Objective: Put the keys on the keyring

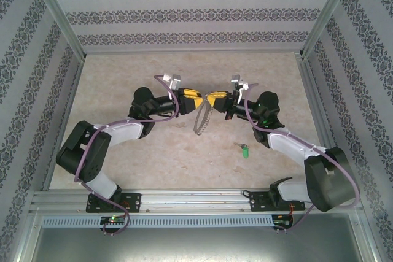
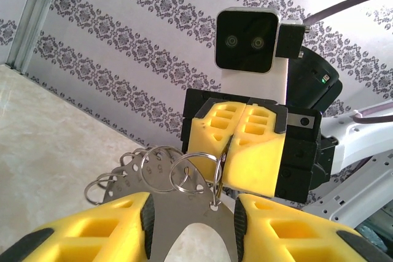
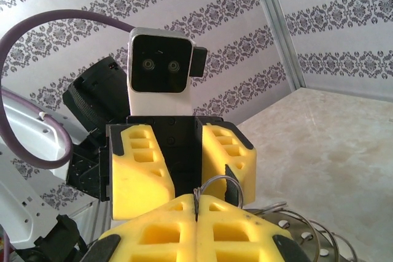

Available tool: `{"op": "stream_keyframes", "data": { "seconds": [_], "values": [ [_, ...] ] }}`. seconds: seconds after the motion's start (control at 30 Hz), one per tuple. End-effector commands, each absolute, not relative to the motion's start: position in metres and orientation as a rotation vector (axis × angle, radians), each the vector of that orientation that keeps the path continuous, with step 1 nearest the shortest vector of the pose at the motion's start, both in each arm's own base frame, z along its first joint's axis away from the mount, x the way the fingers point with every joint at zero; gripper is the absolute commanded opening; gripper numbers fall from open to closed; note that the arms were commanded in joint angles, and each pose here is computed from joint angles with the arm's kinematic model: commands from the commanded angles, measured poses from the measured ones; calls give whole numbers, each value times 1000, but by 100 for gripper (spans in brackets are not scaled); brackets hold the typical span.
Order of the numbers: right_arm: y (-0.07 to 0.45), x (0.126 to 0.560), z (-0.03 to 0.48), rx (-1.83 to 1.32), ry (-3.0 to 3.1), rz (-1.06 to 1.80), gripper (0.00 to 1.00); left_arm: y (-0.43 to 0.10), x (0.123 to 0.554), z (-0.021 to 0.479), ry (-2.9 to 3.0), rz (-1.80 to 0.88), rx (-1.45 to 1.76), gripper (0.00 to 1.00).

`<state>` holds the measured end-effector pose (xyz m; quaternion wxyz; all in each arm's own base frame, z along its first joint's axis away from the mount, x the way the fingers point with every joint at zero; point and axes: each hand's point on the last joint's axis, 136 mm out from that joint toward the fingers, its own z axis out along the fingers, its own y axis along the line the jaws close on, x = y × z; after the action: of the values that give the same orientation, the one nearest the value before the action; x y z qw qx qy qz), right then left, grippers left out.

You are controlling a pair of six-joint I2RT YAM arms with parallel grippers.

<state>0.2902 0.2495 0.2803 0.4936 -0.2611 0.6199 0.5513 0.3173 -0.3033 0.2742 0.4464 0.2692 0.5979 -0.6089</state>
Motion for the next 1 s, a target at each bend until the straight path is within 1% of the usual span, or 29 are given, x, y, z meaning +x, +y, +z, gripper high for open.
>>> {"op": "stream_keyframes", "data": {
  "seconds": [0.0, 0.33, 0.43, 0.67, 0.77, 0.83, 0.9, 0.97],
  "values": [
    [254, 288, 301, -662, 1411, 1342, 0, -306, 306, 292, 1383, -1543, 709, 40],
    [257, 294, 298, -649, 1412, 1353, 0, -312, 302, 293, 1369, -1561, 728, 39],
    [257, 295, 297, -644, 1413, 1352, 0, -312, 301, 290, 1368, -1568, 730, 36],
    [257, 297, 295, -638, 1417, 1353, 0, -313, 302, 288, 1357, -1582, 728, 19],
    [257, 298, 295, -638, 1418, 1356, 0, -313, 302, 289, 1357, -1583, 727, 14],
    [257, 298, 294, -636, 1420, 1358, 0, -314, 303, 289, 1354, -1582, 729, 8],
    [258, 298, 294, -637, 1419, 1358, 0, -314, 303, 289, 1354, -1582, 729, 0],
    [257, 298, 293, -636, 1420, 1357, 0, -314, 303, 290, 1350, -1582, 732, 0]
  ]
}}
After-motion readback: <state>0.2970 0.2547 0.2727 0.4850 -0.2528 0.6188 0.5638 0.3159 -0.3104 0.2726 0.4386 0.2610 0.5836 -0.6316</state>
